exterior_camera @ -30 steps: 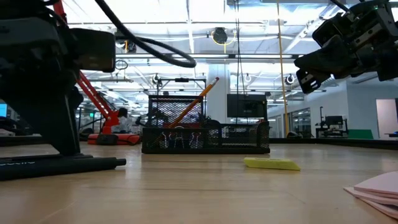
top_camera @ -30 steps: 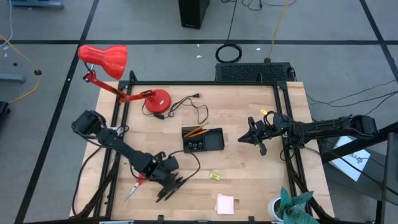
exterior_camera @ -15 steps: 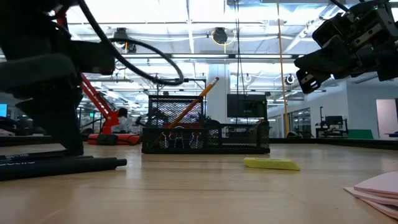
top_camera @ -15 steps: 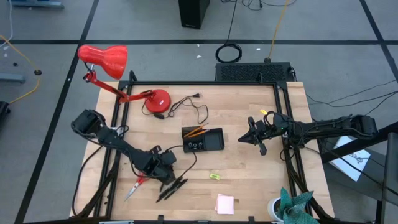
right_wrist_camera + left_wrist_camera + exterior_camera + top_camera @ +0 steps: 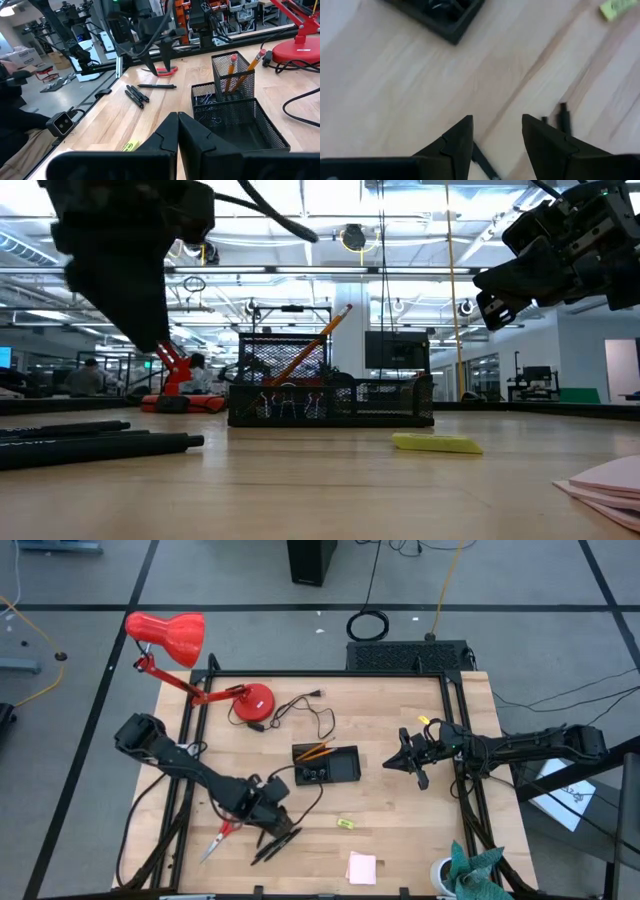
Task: Pick and place office supplies into organizer
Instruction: Put the black pen into the desk organizer
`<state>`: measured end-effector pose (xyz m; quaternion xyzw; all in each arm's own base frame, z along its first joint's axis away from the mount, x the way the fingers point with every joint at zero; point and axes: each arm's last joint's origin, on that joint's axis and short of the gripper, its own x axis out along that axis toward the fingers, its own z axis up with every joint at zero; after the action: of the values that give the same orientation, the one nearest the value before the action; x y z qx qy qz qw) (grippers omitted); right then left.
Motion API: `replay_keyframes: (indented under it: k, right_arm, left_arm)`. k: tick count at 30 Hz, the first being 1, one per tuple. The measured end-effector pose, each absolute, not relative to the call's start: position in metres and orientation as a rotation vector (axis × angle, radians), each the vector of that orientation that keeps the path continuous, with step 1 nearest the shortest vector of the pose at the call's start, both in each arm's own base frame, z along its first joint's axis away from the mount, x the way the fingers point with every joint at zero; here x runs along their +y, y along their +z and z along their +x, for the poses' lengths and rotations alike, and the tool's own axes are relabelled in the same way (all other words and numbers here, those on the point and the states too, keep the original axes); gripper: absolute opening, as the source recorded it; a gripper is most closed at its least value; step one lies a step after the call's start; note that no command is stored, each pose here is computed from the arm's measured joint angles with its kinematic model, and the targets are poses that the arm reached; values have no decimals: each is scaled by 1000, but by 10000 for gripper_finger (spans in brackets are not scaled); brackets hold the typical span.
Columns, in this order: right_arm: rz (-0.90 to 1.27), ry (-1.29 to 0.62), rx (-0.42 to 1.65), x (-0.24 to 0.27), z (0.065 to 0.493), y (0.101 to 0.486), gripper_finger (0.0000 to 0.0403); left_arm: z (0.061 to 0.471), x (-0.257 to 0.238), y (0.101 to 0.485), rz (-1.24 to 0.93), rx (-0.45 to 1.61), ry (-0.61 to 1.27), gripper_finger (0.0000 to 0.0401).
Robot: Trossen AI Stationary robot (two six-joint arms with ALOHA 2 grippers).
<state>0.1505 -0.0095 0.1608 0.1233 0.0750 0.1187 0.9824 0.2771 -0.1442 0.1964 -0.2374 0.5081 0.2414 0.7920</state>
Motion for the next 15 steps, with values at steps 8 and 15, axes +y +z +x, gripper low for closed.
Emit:
replay_keyframes:
  k: [8, 15]
  right_arm:
    - [241, 239, 150, -9, 151, 161, 4]
    - [218, 241, 150, -9, 150, 160, 4]
  left_arm:
    - [279, -153, 165, -663, 1280, 591, 172]
    - [287, -149, 139, -729, 1417, 649, 172]
